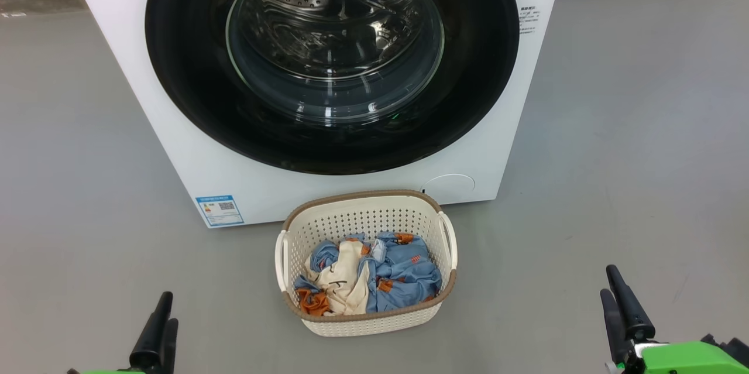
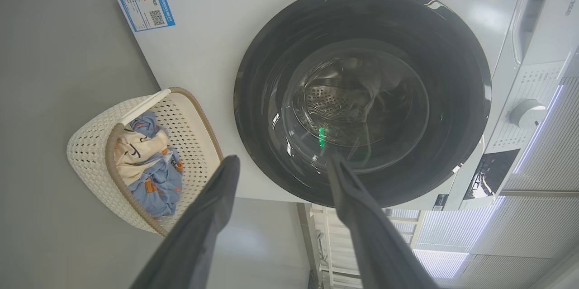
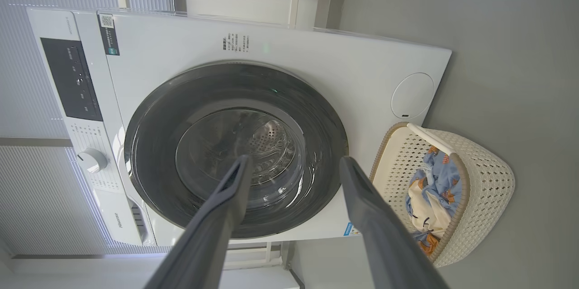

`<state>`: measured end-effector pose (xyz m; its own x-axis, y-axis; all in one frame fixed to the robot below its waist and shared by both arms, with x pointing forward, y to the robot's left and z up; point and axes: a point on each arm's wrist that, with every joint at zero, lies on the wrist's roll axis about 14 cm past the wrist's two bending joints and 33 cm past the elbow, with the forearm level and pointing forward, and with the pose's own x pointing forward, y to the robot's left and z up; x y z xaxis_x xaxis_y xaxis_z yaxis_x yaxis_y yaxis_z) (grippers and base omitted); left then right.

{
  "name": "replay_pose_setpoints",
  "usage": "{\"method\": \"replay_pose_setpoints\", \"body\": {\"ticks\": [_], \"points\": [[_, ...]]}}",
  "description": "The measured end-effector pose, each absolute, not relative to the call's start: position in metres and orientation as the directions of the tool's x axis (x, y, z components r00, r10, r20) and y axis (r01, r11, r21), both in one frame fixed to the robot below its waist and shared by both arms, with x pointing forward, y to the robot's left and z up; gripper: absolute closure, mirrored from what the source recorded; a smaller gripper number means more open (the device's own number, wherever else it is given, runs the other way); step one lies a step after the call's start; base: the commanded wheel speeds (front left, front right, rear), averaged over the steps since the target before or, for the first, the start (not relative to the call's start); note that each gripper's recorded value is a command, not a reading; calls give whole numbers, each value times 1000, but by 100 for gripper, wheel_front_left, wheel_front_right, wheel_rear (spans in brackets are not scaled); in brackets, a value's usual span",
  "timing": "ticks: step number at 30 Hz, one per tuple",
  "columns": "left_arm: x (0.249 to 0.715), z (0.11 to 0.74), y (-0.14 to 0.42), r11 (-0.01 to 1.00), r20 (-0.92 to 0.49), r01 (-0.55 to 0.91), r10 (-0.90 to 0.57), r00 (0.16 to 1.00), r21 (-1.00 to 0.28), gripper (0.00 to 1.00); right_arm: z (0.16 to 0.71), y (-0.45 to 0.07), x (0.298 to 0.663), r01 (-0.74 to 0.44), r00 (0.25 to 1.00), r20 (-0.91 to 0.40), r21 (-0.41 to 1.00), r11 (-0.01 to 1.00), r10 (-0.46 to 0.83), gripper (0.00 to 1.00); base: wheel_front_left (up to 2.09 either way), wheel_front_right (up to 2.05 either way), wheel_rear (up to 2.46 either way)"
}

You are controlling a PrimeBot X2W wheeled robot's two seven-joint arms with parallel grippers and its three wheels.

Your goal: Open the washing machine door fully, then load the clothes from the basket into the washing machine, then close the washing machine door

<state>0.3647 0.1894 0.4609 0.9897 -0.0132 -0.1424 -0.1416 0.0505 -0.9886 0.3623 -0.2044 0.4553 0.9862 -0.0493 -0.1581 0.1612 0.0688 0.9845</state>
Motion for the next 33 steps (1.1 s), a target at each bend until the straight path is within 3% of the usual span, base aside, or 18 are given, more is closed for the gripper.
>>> {"method": "replay_pose_setpoints", "body": {"ticks": [33], "points": [[374,483,202,478,-76,-60,-16,997,-876,0,478,-195,375,93,995,-89,833,545,-34,0,0,0,0]]}}
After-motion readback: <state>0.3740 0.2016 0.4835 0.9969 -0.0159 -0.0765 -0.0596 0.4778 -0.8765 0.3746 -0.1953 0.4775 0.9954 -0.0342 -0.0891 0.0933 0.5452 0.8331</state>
